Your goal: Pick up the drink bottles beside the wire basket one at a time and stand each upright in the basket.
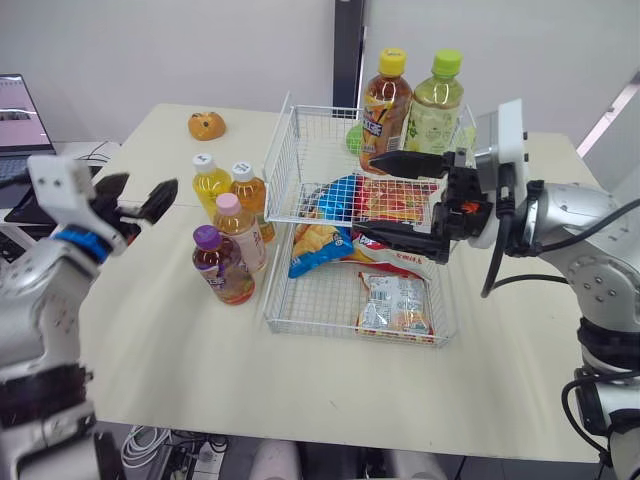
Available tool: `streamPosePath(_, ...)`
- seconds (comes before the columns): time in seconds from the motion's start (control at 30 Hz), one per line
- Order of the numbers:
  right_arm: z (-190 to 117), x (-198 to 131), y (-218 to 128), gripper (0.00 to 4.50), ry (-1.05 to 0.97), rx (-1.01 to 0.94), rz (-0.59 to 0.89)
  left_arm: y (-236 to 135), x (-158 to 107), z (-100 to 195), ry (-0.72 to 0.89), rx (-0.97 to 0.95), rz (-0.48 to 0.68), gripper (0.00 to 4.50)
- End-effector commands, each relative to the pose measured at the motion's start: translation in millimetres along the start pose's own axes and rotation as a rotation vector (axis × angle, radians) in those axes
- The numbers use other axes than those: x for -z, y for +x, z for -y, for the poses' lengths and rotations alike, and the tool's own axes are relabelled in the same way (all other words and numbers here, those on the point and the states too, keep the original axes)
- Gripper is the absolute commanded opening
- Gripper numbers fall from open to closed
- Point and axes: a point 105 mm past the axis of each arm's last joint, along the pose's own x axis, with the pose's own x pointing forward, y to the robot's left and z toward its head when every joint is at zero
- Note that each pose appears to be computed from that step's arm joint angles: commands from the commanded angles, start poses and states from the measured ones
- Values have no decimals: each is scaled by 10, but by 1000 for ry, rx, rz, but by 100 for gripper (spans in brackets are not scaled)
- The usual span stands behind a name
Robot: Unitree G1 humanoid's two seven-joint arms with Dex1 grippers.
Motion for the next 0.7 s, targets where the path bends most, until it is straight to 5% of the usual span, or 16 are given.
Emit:
streamPosePath(0.03,-31,-150,-74,450,-53,45,21,187,-1,43,50,41,1,448)
streamPosePath(0.7,16,-175,-132,450,-65,126,-12,768,17,118,101,96,25,448)
